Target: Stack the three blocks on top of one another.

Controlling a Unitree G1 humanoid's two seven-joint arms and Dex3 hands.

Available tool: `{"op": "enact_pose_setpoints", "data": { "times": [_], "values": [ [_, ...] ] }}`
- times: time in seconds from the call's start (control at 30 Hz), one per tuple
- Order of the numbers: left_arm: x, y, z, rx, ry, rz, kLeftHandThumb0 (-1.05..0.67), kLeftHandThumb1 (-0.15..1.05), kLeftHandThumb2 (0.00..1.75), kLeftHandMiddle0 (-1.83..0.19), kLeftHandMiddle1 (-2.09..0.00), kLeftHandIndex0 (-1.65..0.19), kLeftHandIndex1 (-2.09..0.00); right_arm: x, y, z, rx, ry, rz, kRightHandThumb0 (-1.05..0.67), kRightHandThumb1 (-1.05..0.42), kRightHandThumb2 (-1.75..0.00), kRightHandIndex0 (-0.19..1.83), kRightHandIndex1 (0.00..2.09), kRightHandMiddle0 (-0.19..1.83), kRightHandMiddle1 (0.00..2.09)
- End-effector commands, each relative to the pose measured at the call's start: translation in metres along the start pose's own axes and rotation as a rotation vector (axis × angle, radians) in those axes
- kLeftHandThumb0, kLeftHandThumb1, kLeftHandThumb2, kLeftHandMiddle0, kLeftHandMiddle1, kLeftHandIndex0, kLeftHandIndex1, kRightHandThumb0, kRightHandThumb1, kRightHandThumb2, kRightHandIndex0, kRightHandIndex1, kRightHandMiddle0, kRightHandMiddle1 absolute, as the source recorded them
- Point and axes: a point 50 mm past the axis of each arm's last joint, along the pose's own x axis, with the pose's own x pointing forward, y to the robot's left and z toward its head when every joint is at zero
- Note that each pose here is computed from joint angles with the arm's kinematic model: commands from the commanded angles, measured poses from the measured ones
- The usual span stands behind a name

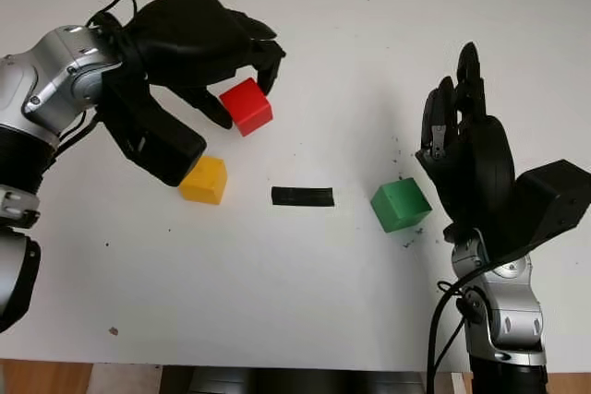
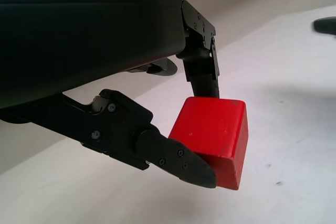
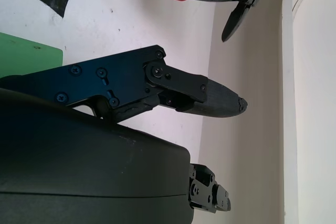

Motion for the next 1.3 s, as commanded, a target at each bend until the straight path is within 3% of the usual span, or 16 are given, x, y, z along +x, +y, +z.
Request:
{"op": "enact_pose_setpoints", "data": {
  "times": [0.0,0.1,0.5,0.7,0.87,1.27],
  "values": [
    [0.006,0.014,0.004,-0.008,-0.044,0.029,-0.50,0.95,0.05,-0.32,-0.07,-0.42,-1.49,-0.003,0.001,0.000,-0.001,-0.008,-0.011,-0.57,-1.05,-0.63,-0.19,0.00,-0.19,0.00],
    [0.011,0.014,0.010,-0.047,-0.104,0.036,-0.50,0.95,0.05,-0.33,-0.08,-0.45,-1.40,-0.003,0.003,-0.001,0.002,-0.008,-0.015,-0.58,-1.05,-0.62,-0.19,0.00,-0.19,0.00],
    [0.027,0.008,0.030,-0.092,-0.208,-0.078,-0.51,0.94,0.05,-0.26,-0.04,-0.45,-1.52,-0.003,0.004,0.000,-0.010,0.014,-0.026,-0.61,-1.05,-0.59,-0.19,0.00,-0.19,0.00],
    [0.030,0.001,0.038,-0.066,-0.243,-0.140,-0.50,0.92,0.05,-0.25,-0.05,-0.52,-1.38,-0.003,0.005,0.001,-0.014,0.022,-0.024,-0.62,-1.05,-0.58,-0.19,0.00,-0.19,0.00],
    [0.028,-0.007,0.041,-0.058,-0.269,-0.145,-0.51,0.88,0.04,-0.30,-0.07,-0.53,-1.43,-0.003,0.005,0.001,-0.013,0.024,-0.029,-0.63,-1.05,-0.57,-0.19,0.00,-0.19,0.00],
    [0.030,-0.010,0.050,-0.031,-0.312,-0.169,-0.54,0.90,0.06,-0.27,-0.05,-0.47,-1.44,-0.003,0.006,0.001,-0.006,0.023,-0.021,-0.63,-1.05,-0.57,-0.19,0.00,-0.19,0.00]
  ]
}}
